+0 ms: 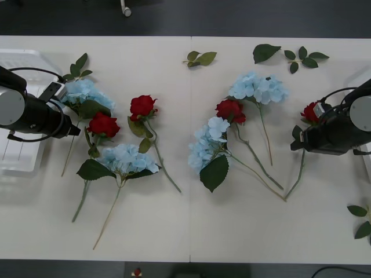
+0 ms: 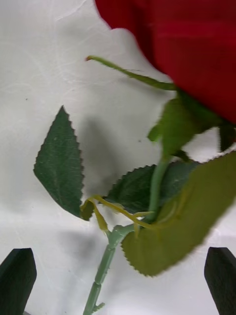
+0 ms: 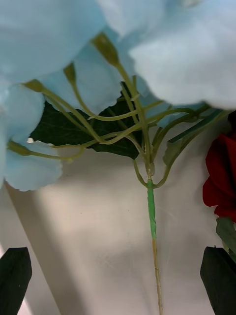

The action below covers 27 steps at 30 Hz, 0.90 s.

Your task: Put the red flowers into the right box and the blue flowers into the left box

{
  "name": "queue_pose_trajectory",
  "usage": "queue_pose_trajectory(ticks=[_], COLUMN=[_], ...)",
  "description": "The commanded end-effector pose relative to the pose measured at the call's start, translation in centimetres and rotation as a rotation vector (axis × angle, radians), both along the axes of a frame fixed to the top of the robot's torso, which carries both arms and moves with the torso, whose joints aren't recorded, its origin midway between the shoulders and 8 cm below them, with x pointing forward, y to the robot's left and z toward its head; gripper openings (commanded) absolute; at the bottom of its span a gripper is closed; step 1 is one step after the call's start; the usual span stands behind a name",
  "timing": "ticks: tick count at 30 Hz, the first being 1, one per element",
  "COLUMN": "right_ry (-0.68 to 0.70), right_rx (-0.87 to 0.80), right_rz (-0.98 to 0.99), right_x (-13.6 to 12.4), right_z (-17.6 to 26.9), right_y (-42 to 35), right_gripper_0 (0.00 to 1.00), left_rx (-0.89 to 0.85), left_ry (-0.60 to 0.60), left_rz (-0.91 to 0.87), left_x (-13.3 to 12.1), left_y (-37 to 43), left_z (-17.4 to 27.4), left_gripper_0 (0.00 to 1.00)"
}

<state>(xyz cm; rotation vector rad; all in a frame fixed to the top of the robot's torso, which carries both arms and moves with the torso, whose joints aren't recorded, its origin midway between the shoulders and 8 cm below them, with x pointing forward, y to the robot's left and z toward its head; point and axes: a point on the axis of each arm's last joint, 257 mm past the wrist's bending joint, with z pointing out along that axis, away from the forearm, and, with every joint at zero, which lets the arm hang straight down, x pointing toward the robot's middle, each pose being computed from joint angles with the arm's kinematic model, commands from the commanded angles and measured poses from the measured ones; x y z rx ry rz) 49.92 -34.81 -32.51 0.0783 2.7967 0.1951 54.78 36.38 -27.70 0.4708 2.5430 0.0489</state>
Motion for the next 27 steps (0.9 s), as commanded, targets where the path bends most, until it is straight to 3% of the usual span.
queue_pose_trajectory(ticks=[1, 16, 22, 23, 25, 27], right_ry=[-0.011, 0.005, 0.007, 0.007, 0.006, 0.007], right_rx=[-0.013, -0.054, -0.063, -0.064, -0.067, -0.071], right_rz=[0.023, 0.043, 0.056, 0.058, 0.058, 0.059], right_x=[0.4, -0.1, -0.2, -0.1, -0.1, 0.0], right_z=[0.1, -1.2, -1.6, -1.6, -1.8, -1.9], right_y=[0.1, -0.3, 0.1, 0.1, 0.2, 0.2], right_gripper_0=[1.0, 1.0, 1.0, 1.0, 1.0, 1.0], left_rx=[-0.005, -0.017, -0.025, -0.024, -0.025, -0.026], left_ry=[-0.001, 0.04, 0.05, 0.05, 0.055, 0.055], left_rz=[-0.007, 0.013, 0.013, 0.016, 0.017, 0.014], left_x=[0.4, -0.1, -0.2, -0.2, -0.3, -0.3], left_y=[-1.5, -2.1, -2.7, -2.6, -2.6, -2.8], left_z=[-0.3, -2.8, -3.3, -3.4, -3.5, -3.5], left_gripper_0=[1.0, 1.0, 0.91, 0.87, 0.66, 0.21])
